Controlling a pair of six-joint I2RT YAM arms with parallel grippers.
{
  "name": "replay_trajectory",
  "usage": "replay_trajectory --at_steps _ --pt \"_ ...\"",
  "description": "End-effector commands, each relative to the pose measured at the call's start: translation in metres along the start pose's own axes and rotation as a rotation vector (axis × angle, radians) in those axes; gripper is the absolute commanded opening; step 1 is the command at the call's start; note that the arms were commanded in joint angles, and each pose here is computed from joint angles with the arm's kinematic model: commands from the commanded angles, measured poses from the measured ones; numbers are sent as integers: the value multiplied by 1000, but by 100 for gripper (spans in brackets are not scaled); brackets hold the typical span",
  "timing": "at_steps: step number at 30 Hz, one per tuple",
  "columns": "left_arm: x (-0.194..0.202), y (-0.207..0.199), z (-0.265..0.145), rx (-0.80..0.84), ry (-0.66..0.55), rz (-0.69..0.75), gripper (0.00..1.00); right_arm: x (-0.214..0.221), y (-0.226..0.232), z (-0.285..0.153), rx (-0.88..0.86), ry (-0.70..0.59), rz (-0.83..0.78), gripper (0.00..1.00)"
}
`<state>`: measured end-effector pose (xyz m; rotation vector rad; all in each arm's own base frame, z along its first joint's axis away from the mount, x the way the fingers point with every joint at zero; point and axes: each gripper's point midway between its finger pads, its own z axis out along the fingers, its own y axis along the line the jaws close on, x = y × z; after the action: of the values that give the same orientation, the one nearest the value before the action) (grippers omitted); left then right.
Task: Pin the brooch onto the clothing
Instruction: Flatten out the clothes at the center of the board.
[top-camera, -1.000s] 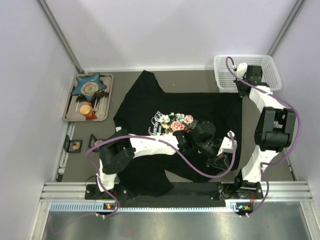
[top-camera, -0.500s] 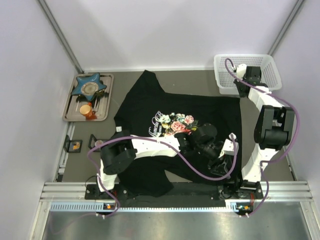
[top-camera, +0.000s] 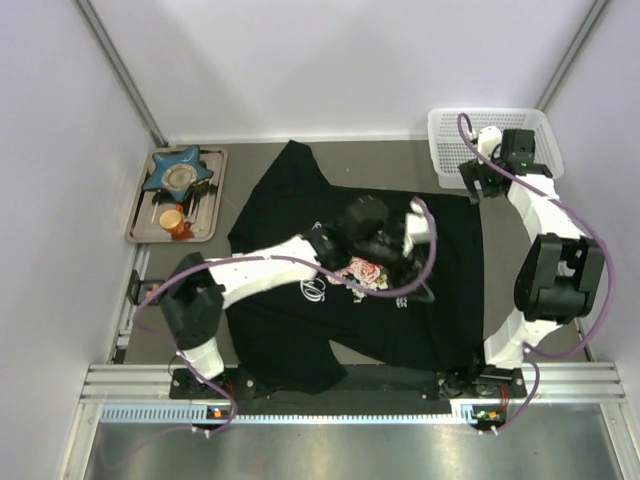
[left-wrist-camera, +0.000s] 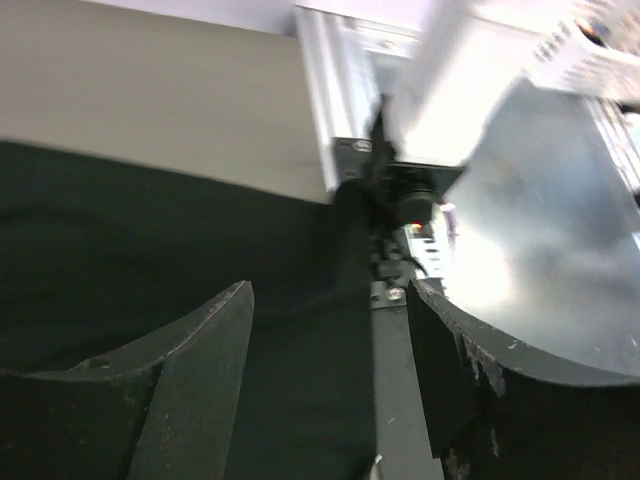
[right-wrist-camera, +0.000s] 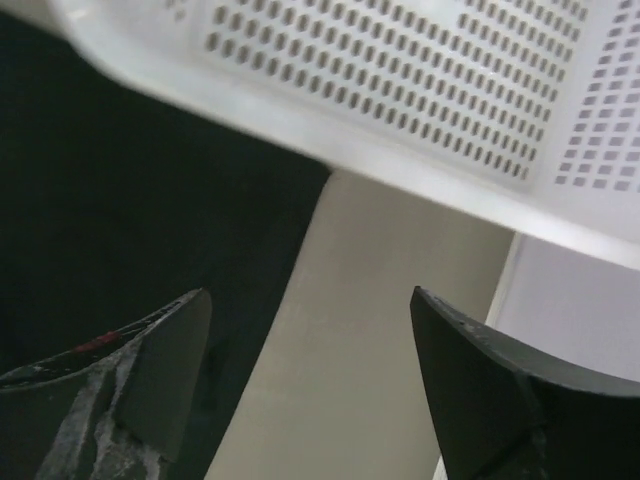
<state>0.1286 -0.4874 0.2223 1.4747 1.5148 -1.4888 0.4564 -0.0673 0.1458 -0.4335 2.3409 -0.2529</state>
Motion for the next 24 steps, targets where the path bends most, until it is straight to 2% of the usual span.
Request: replay_trajectory --at_steps 1,2,3,5,6,8,12,14,17,18,21,23,24 --pt "-39 76 -89 -299 -107 -77 69 0 29 -46 -185 3 -22 84" --pt "-29 95 -107 -374 -75 -127 69 9 37 -47 -219 31 -17 84" --pt "-23 139 -143 -528 -80 -151 70 17 49 -49 -275 56 -7 82" --pt "-26 188 -198 -708 -102 -201 76 33 64 -47 -328 94 5 79" --pt "-12 214 -213 -779 -72 -216 76 38 69 -46 -348 106 11 76" --pt "-18 254 -265 -925 -110 -212 77 50 83 -41 -387 140 8 74" --pt "3 321 -331 -1089 -166 -244 75 67 94 -23 -407 206 12 61" --pt "13 340 -354 -1128 -167 -251 73 71 94 -7 -396 229 17 57" --pt "52 382 -379 -1261 -107 -323 70 76 87 11 -356 258 17 51" --pt "47 389 -388 -1291 -115 -322 70 84 85 20 -339 289 12 49" --pt "62 396 -400 -1281 -126 -358 70 76 82 33 -334 272 12 47" --pt "51 389 -402 -1236 -159 -325 71 49 81 35 -343 211 26 47" --pt "58 384 -398 -1212 -152 -331 72 34 94 34 -364 186 26 47"
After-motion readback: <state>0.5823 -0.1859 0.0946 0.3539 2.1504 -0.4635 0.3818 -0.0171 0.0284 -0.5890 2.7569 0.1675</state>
